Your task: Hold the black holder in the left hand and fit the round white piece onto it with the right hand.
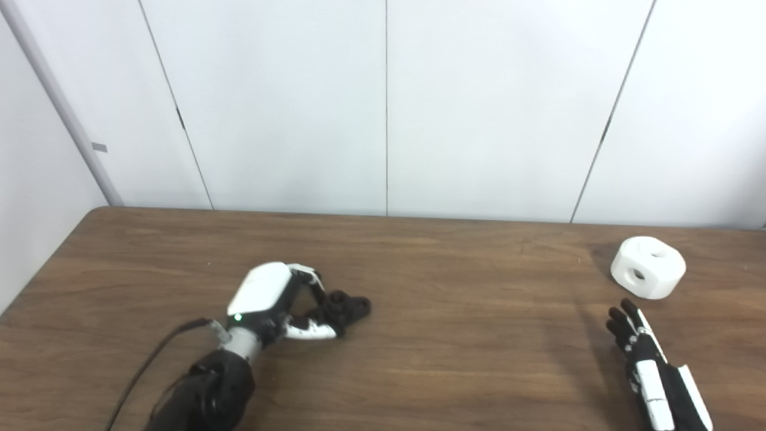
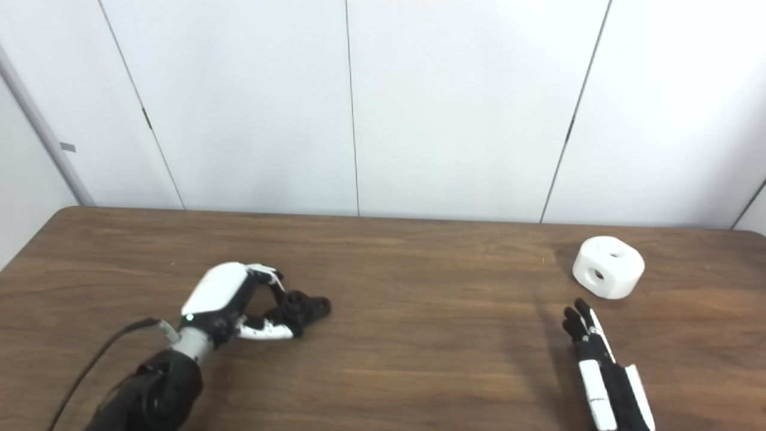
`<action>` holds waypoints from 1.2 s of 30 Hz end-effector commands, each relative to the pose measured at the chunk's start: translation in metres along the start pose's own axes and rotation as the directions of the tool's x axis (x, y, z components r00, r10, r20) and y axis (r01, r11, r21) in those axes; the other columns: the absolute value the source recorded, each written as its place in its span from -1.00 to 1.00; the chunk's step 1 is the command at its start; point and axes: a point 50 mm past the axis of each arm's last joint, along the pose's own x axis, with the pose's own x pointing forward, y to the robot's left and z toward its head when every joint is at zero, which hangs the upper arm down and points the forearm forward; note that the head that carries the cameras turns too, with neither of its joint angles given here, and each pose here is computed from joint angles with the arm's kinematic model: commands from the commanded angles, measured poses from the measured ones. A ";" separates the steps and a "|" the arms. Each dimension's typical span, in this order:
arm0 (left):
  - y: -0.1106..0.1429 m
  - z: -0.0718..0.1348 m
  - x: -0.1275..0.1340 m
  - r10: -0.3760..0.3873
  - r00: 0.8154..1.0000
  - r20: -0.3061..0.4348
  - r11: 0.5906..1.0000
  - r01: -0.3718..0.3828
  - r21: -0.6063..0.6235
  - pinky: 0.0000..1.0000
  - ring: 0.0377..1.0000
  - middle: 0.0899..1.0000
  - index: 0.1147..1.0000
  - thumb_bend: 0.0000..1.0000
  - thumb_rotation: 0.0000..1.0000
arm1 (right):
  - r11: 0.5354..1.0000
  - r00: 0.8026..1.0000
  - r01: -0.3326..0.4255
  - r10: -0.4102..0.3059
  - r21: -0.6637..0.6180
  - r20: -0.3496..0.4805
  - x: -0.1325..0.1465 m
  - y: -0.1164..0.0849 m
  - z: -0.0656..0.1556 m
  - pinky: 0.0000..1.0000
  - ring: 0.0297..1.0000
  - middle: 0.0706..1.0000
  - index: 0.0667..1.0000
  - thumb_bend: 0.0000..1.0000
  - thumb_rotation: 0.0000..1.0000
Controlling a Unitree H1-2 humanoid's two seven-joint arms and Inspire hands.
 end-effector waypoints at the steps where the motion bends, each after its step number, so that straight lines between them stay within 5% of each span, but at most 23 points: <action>1: 0.005 0.013 -0.001 0.021 0.997 0.070 0.999 -0.023 0.023 0.85 0.72 0.51 -0.17 0.04 -0.90 | 0.998 0.992 0.006 0.003 0.068 -0.127 -0.023 0.023 -0.030 0.99 0.87 0.87 0.90 0.27 0.91; 16: -0.044 0.057 -0.045 -0.081 0.983 0.164 0.997 0.078 0.026 0.88 0.72 0.53 -0.16 0.04 -0.90 | 0.997 0.992 0.015 -0.007 0.071 -0.123 -0.019 0.032 -0.021 1.00 0.86 0.85 0.89 0.27 0.91; 33: -0.062 0.067 -0.063 -0.128 0.972 0.197 0.992 0.125 0.028 0.87 0.72 0.54 -0.16 0.04 -0.90 | 0.999 0.995 0.021 -0.016 0.048 -0.101 -0.016 0.032 -0.007 0.99 0.90 0.89 0.90 0.14 0.86; 36: -0.062 0.066 -0.062 -0.135 0.970 0.201 0.991 0.134 0.022 0.88 0.72 0.53 -0.16 0.04 -0.90 | 0.999 0.995 0.048 -0.047 0.021 -0.085 -0.014 0.028 0.003 0.91 0.90 0.89 0.87 0.17 0.67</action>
